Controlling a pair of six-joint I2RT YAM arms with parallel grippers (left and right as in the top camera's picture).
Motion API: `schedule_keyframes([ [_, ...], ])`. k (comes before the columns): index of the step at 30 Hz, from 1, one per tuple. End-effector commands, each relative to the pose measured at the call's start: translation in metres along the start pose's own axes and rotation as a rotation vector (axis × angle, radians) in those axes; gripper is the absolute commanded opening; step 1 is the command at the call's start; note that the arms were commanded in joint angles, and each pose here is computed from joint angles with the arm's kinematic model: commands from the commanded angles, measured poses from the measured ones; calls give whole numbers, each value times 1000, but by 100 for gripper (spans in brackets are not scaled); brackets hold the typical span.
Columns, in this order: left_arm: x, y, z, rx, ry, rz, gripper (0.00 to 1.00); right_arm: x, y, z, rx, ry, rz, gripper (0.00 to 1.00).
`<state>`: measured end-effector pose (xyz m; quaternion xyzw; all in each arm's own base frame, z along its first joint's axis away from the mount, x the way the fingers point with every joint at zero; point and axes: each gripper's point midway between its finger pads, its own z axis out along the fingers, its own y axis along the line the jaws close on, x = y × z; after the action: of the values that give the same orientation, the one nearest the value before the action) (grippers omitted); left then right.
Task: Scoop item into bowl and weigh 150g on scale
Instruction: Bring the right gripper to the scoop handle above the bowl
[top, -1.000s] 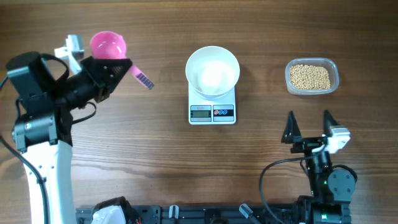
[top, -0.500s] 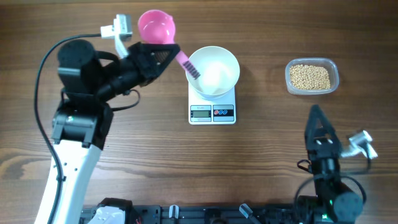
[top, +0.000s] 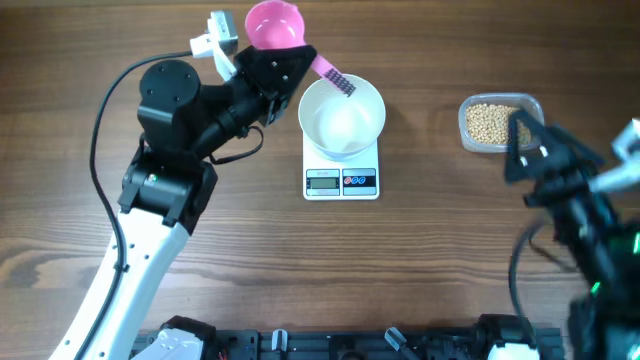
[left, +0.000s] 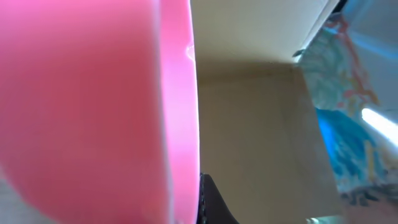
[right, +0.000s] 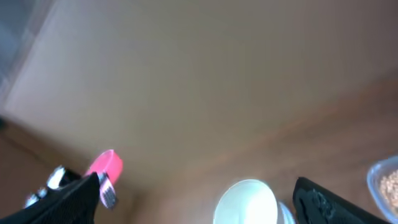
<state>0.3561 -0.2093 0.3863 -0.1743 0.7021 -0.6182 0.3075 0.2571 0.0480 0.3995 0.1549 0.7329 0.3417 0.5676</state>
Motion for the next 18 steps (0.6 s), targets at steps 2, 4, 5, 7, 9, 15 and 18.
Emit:
schedule_keyframes([
  [2, 7, -8, 4, 18, 5, -58, 4, 27, 43, 30, -254, 351, 73, 100],
  [4, 6, -9, 4, 22, 5, -64, 4, 35, 38, 43, -233, 439, 276, 100],
  [5, 7, -10, 4, 25, 6, -79, 4, 40, 35, 48, -229, 486, 351, 100],
  [7, 11, -9, 8, 20, 2, -104, 4, 53, 40, 55, -303, 600, 386, 100],
  [9, 13, -7, 12, 12, -9, -108, 4, 58, 48, 63, -378, 661, 381, 100],
  [15, 23, -6, 24, 14, 0, -205, 4, 64, 83, 86, -483, 751, 477, 72],
  [18, 20, -7, 28, 25, -19, -202, 4, 68, 91, 91, -441, 770, 584, 56],
])
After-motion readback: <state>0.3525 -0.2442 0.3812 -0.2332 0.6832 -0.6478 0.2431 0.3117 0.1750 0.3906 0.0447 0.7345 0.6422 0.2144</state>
